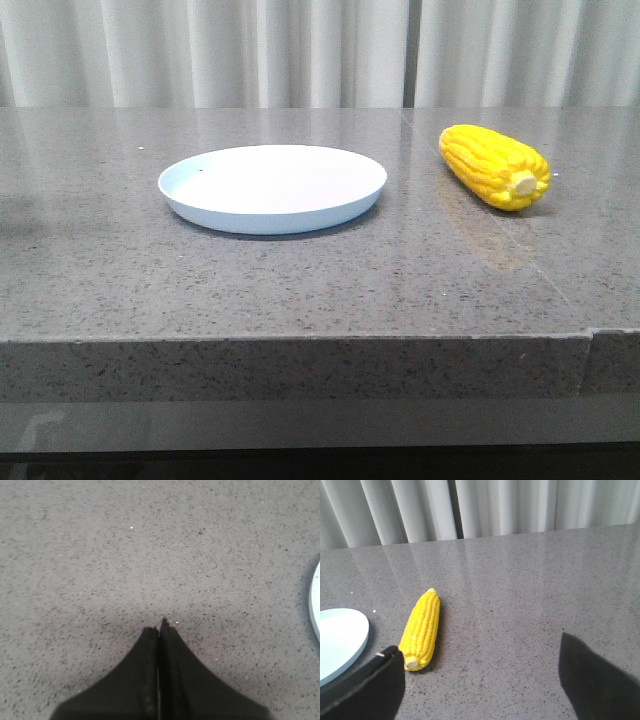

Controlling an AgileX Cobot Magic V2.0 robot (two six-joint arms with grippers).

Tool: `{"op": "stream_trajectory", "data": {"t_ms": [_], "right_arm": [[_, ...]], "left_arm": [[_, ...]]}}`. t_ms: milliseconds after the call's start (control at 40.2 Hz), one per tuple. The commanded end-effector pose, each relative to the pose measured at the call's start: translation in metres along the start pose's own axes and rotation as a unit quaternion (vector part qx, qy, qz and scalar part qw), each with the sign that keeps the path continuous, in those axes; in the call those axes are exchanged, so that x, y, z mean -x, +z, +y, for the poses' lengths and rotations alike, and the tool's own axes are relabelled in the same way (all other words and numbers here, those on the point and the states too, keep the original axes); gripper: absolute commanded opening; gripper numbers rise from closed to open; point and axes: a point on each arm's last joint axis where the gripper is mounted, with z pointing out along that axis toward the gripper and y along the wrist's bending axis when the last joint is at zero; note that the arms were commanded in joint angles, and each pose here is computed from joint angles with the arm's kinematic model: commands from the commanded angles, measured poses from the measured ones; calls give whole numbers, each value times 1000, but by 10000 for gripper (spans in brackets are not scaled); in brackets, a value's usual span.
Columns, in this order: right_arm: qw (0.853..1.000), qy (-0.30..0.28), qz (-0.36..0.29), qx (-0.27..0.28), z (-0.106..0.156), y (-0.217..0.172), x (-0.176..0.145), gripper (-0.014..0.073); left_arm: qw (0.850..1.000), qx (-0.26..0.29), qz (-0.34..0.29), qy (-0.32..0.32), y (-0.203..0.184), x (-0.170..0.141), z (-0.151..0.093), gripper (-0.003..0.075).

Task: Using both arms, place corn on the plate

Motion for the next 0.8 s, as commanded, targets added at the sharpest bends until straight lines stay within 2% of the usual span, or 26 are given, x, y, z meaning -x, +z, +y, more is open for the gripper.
{"op": "stream_trajectory", "data": {"t_ms": [0,249,522,621,770], "right_arm": [[999,-4,-54,2,2,-2,18,648],[999,-4,-54,2,2,-2,18,648],[999,-4,-54,2,2,-2,18,648],[999,-4,-54,2,2,-2,18,648],[999,-4,-54,2,2,-2,18,648]], "left_arm": [[992,-21,-124,0,-32,-3,0,-20],[960,-56,-273,5,-79,-68,6,-20],[934,-64,-353,3,-110,-130,16,-20],[922,-60,-382,12,-120,-140,18,-20],[916,-47,-398,27,-129,-151,21,-20]]}}
